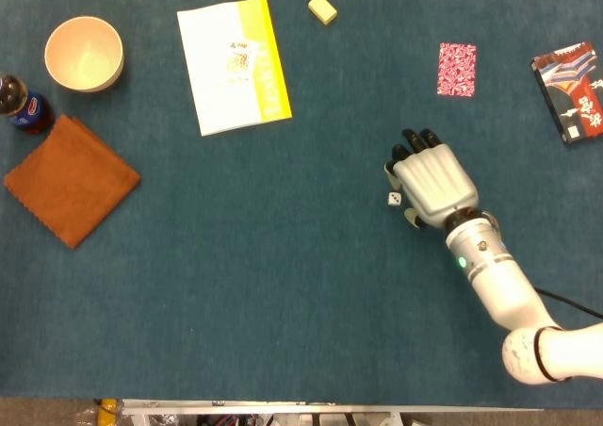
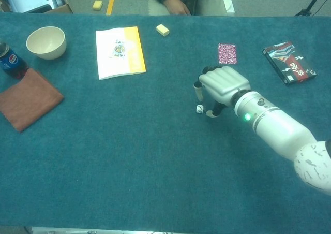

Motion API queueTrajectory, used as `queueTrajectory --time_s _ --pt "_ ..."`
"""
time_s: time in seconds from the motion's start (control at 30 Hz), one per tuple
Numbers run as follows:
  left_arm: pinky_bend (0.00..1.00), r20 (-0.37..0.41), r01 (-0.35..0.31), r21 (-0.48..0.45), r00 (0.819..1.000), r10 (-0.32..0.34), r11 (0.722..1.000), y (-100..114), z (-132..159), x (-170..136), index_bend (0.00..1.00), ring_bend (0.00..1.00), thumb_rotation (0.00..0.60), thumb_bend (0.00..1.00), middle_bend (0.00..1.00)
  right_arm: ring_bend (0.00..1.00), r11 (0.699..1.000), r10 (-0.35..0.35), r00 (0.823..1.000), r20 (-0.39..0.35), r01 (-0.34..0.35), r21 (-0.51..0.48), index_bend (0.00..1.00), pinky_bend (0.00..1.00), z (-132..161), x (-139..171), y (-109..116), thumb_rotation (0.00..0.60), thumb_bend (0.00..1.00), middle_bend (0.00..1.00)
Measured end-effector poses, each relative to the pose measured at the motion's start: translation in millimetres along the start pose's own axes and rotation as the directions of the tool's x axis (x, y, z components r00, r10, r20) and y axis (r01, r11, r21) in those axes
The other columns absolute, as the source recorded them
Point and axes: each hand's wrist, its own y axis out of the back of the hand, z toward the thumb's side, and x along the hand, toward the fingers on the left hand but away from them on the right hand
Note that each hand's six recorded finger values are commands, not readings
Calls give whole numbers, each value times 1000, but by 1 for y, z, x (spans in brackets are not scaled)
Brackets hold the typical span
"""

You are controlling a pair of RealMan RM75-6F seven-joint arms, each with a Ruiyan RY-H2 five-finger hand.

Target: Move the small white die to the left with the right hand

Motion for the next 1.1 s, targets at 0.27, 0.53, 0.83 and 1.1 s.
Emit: queueTrajectory --time_s 0.27,0.53,0.83,1.1 --pt "141 3 -1 -3 1000 1 1000 -1 -1 2 205 173 600 410 274 103 1000 7 1000 6 -7 11 492 159 4 -7 -5 600 176 304" --pt "141 -5 0 -4 1000 0 1000 -2 -3 2 205 173 600 410 274 103 1000 19 1000 12 -19 18 505 159 7 -12 -9 600 183 304" --pt "141 -8 -2 -4 1000 1 1000 -2 -6 1 205 173 600 410 274 103 1000 22 1000 15 -22 18 527 159 10 -17 -10 600 210 304" --pt "141 -12 -4 -4 1000 4 1000 -1 -7 1 205 173 600 410 274 103 1000 24 1000 16 -24 16 547 159 12 -19 -11 600 240 304"
